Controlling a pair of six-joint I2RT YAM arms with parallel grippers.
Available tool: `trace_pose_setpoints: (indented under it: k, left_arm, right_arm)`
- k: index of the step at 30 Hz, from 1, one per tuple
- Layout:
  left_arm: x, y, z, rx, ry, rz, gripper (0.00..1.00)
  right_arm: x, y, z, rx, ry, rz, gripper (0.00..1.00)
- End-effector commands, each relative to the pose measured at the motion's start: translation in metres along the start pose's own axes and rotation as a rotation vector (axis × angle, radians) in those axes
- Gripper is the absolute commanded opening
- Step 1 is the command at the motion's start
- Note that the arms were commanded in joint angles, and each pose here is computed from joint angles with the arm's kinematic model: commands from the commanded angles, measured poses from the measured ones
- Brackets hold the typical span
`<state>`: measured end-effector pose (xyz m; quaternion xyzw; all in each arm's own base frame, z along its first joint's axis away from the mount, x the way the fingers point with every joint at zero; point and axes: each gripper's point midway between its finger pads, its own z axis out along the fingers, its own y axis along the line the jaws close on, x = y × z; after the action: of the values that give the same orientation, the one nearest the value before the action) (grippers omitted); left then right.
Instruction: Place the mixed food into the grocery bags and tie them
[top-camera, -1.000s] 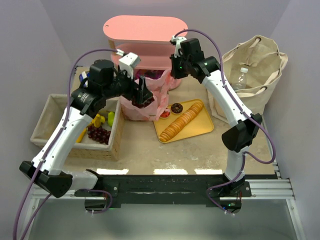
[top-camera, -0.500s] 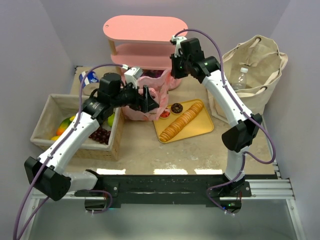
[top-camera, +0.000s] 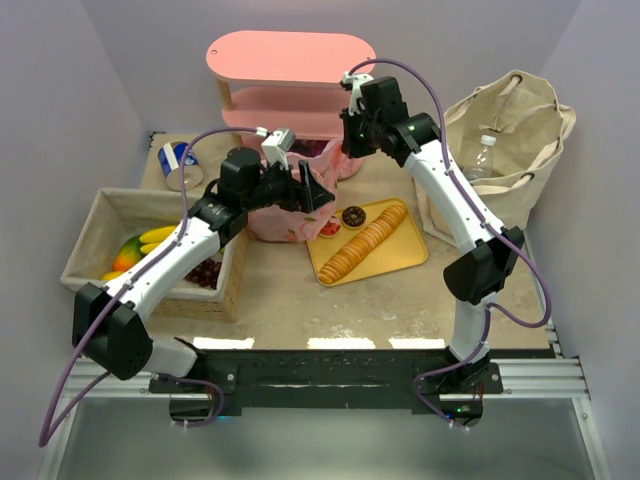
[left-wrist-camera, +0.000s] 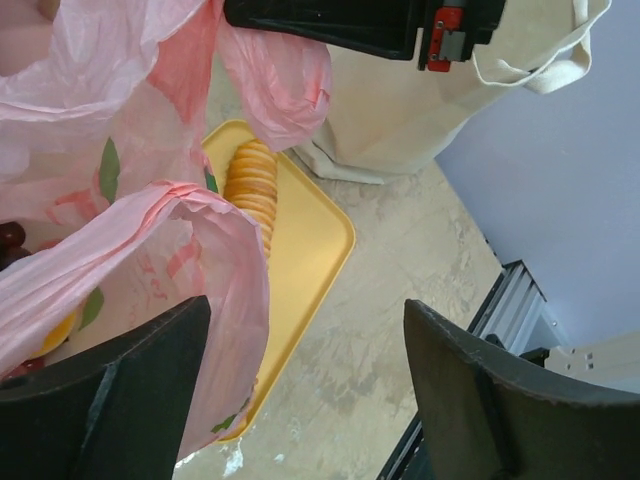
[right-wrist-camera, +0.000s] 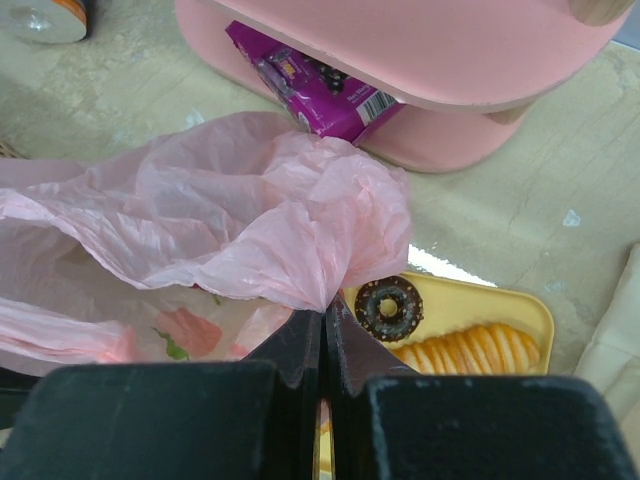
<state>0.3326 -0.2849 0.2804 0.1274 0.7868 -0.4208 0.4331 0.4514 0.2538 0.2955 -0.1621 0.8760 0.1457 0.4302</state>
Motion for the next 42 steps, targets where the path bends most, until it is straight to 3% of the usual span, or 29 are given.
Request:
trace_pose_setpoints:
  k: [1, 5, 13, 15, 22, 25, 26, 28, 35, 42]
  left_arm:
    - [-0.012, -0.002, 0.016, 0.016, -0.058, -0.032, 0.81]
    - [0.004, 0.008, 0.028, -0.054, -0.012, -0.007, 0.80]
    - [0.020, 0.026, 0.046, -0.260, 0.059, 0.222, 0.81]
    - [0.019, 0.032, 0.045, -0.315, 0.048, 0.261, 0.76]
    - [0.022, 0.062, 0.037, -0.494, 0.071, 0.308, 0.36]
    - [0.027, 0.071, 0.034, -0.534, 0.097, 0.324, 0.14]
    - [0.025, 0.072, 0.031, -0.547, 0.089, 0.326, 0.00]
    - [0.003, 0.069, 0.017, -0.592, 0.011, 0.330, 0.00]
    - [-0.128, 0.020, -0.093, -0.694, -0.480, 0.314, 0.00]
    - [-0.167, -0.004, -0.174, -0.715, -0.728, 0.266, 0.00]
  right_arm:
    - [-0.018, -0.001, -0.017, 0.009, -0.067, -0.012, 0.00]
    - [-0.020, -0.002, -0.018, 0.010, -0.071, -0.011, 0.00]
    - [-0.018, -0.001, -0.013, 0.006, -0.066, -0.004, 0.00]
    - [-0.017, -0.001, -0.011, 0.006, -0.065, -0.001, 0.00]
    - [-0.016, -0.001, -0.013, 0.006, -0.066, -0.002, 0.00]
    - [-0.018, -0.001, -0.016, 0.006, -0.076, -0.007, 0.00]
    - [-0.022, -0.002, -0.020, 0.012, -0.089, -0.009, 0.00]
    - [-0.030, -0.004, -0.026, 0.020, -0.125, -0.019, 0.00]
    - [-0.083, -0.004, -0.095, 0.033, -0.406, -0.088, 0.00]
    - [-0.119, -0.009, -0.180, 0.068, -0.700, -0.084, 0.00]
